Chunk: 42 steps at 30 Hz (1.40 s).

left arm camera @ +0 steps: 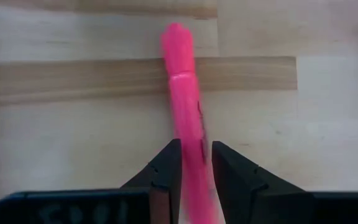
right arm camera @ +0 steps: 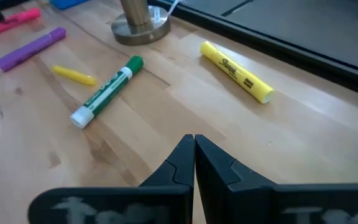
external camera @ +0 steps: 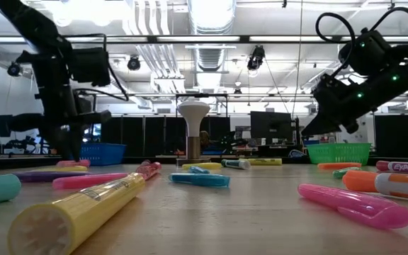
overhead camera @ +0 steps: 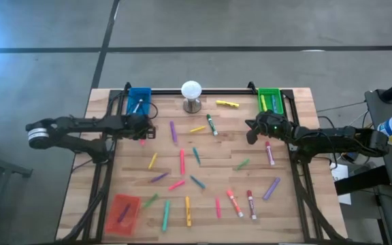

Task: Pick & Place Markers
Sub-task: Put the top pink highlighter pen into the green bin

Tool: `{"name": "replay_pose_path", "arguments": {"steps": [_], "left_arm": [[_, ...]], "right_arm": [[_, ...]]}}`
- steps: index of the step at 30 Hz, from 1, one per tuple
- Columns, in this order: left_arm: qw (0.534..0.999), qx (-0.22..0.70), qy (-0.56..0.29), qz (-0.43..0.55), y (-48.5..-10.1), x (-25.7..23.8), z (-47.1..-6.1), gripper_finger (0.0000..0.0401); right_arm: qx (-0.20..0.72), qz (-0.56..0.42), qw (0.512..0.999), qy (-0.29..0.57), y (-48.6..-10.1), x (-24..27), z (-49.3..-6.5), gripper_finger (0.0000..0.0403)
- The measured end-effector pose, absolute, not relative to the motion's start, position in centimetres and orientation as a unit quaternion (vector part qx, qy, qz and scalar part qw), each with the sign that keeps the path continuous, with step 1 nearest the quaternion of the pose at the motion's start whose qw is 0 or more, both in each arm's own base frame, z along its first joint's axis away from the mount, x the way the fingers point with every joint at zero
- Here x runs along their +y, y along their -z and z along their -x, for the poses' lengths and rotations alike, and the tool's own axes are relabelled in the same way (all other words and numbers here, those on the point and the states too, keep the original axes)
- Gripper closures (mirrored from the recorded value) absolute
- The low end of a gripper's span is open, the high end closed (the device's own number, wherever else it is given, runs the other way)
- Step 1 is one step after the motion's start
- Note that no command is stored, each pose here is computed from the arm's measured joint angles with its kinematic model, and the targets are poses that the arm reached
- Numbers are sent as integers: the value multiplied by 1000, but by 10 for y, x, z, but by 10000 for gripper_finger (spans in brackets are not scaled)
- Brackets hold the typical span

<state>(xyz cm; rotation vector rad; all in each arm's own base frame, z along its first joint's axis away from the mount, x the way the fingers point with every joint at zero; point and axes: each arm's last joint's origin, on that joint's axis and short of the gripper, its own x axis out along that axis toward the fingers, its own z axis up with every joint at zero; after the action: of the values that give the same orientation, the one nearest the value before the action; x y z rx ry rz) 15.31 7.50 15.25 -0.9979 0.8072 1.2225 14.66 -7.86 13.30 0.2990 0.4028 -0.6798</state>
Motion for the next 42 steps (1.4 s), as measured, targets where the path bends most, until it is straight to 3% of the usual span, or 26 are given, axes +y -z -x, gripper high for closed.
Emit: {"name": "replay_pose_path", "arguments": {"steps": [11,20,25,30,36,42], "left_arm": [[640,398,-514,410,-135,71,-144,333],[702,408,-450,372,-152,70,-151,351],[809,282,-386,342,-192,72,-174,351],[908,117,-247,318,-218,62,-203,351],[953,33,-130,271,-219,50,-235,351],[969,-31,-50,240,-204,49,-266,351]], "right_arm": [[170,-155,915,331,-136,-79,-148,394],[165,-181,909,336,-136,-79,-148,394],[137,-215,916,311,-140,-79,-151,394],[77,-237,943,220,-152,-72,-159,394],[25,-250,957,147,-168,-61,-175,387],[19,-251,962,102,-184,-52,-201,330]]}}
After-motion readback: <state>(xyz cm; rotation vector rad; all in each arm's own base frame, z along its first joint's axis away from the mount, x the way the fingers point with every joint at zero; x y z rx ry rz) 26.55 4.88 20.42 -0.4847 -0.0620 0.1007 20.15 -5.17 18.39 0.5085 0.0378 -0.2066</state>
